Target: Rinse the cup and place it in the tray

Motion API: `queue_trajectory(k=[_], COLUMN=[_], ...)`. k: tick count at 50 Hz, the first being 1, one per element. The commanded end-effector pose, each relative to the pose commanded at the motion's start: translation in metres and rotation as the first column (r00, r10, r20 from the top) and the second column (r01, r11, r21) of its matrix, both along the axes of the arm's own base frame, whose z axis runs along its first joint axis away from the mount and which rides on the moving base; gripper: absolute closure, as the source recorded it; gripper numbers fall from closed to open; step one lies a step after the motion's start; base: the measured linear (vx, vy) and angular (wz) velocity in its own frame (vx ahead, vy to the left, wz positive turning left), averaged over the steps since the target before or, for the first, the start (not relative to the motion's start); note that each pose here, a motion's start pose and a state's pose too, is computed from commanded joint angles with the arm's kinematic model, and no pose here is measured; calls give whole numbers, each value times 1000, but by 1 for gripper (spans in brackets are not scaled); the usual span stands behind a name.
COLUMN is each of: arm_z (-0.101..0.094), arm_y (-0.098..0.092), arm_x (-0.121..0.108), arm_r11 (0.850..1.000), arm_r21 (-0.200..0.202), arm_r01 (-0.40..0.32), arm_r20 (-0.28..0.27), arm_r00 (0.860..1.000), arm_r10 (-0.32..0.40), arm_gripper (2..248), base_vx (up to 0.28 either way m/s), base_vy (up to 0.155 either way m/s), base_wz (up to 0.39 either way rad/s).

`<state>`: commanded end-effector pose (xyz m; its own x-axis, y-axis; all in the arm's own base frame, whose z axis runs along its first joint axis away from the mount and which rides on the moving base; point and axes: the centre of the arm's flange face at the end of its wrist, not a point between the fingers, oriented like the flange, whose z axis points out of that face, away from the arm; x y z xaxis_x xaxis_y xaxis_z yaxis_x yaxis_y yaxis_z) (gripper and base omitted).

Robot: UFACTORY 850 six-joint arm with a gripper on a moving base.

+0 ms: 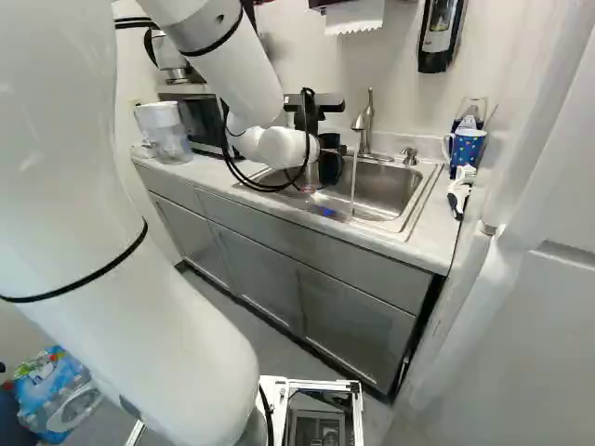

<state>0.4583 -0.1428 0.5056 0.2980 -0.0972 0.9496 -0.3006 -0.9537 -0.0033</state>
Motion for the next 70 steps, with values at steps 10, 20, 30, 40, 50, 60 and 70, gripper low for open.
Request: queue_trajectory(k=[10, 20, 30, 40, 50, 60, 70], arm_z=[-3, -7, -11, -14, -14, -14, -14], arm_y=[-15, -31, -46, -55, -55, -55, -55], arm_x=[1, 2, 10, 21, 21, 21, 21], arm_r11=[999, 997, 993, 991, 991, 991, 991], arm_r21=[16, 36, 56, 68, 68, 68, 68], arm_r01=[35, 70, 99, 114, 114, 114, 114], arm_r20=[-34, -76, -121, -147, -147, -147, -147], arm_r00=[999, 995, 988, 984, 984, 984, 984], arm_r10=[-35, -68, -92, -103, -103, -103, -103], arm_gripper=[125, 125, 125, 125, 125, 125, 125], base_vx=[0, 0, 0, 0, 0, 0, 0], base_vy=[0, 0, 0, 0, 0, 0, 0], base_wz=[0, 0, 0, 0, 0, 0, 0])
